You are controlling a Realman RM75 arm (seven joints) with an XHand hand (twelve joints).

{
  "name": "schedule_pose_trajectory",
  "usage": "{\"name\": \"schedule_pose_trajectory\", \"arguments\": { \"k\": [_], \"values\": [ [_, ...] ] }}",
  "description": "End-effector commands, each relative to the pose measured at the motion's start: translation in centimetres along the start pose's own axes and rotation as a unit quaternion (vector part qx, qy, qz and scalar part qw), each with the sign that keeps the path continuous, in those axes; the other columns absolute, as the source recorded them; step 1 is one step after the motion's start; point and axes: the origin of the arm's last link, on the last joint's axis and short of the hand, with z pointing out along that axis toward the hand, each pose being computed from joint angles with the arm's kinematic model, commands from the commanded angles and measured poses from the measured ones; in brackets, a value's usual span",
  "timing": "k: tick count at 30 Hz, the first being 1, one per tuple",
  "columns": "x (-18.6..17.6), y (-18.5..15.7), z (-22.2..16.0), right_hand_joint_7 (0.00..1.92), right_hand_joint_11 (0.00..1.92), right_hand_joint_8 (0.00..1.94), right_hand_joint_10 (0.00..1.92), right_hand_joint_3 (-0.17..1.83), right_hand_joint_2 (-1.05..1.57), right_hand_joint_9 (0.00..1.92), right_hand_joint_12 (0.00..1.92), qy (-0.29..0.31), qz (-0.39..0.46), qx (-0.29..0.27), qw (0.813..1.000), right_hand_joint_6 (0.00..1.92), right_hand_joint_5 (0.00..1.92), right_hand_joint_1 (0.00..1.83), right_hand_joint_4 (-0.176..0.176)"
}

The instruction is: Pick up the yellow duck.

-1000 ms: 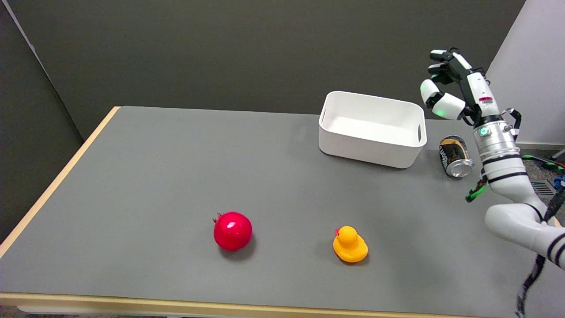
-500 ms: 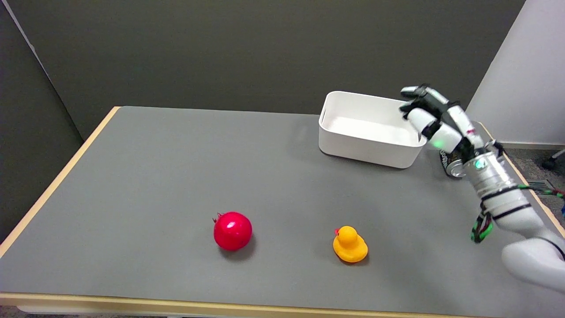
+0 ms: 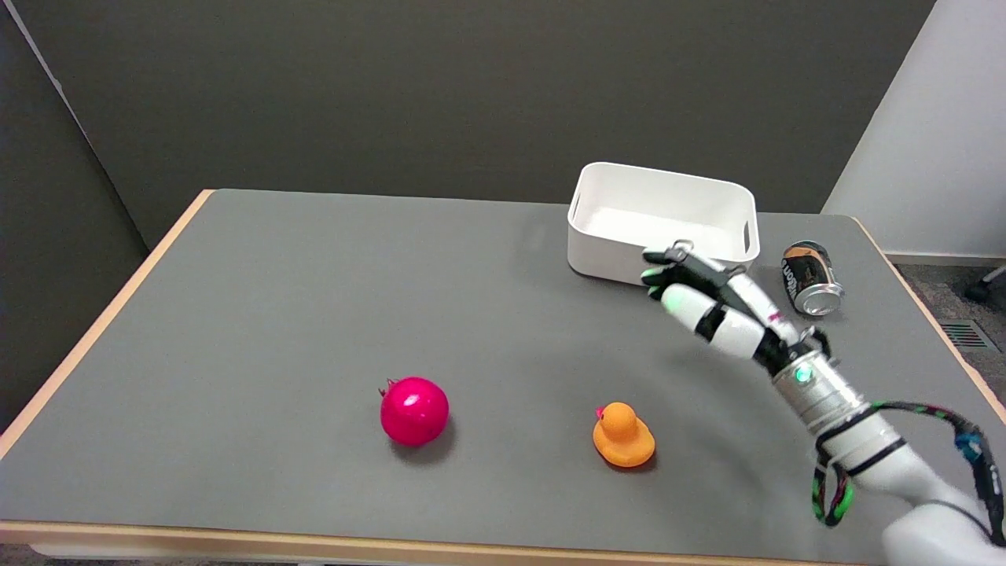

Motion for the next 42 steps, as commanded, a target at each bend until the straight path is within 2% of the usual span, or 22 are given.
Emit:
{"name": "schedule_pose_trajectory", "arguments": {
  "k": [1, 11, 16, 18, 20, 24, 39, 42],
  "values": [
    [-7.5, 0.4, -4.8, 0.49, 0.21, 0.53, 0.98, 0.9, 0.68, 0.43, 1.36, -0.076, 0.049, 0.007, 0.996, 0.53, 0.28, 0.33, 0.056],
    [-9.0, 1.9, -5.3, 0.46, 0.18, 0.48, 0.96, 0.85, 0.72, 0.4, 1.31, -0.115, 0.095, 0.02, 0.989, 0.48, 0.27, 0.33, 0.038],
    [-9.5, 2.3, -4.6, 0.43, 0.15, 0.46, 0.95, 0.84, 0.73, 0.38, 1.29, -0.119, 0.107, 0.052, 0.986, 0.45, 0.25, 0.33, 0.017],
    [-9.6, 2.5, -4.4, 0.41, 0.14, 0.5, 0.91, 0.96, 0.69, 0.38, 1.27, -0.122, 0.096, 0.051, 0.987, 0.47, 0.22, 0.28, 0.003],
    [-9.6, 2.9, -4.1, 0.36, 0.01, 0.51, 0.91, 0.94, 0.68, 0.32, 1.15, -0.126, 0.089, 0.042, 0.987, 0.44, 0.21, 0.28, -0.036],
    [-9.5, 3.5, -3.9, 0.34, 0.0, 0.52, 0.87, 0.95, 0.67, 0.29, 1.07, -0.128, 0.081, 0.032, 0.988, 0.44, 0.19, 0.31, -0.056],
    [-9.1, 3.6, -3.4, 0.33, 0.0, 0.53, 0.87, 0.95, 0.67, 0.28, 1.07, -0.121, 0.08, 0.033, 0.989, 0.44, 0.18, 0.32, -0.066],
    [-9.0, 3.7, -3.4, 0.36, 0.0, 0.47, 0.93, 0.79, 0.74, 0.26, 1.07, -0.12, 0.081, 0.031, 0.989, 0.4, 0.2, 0.35, -0.066]
  ]
}}
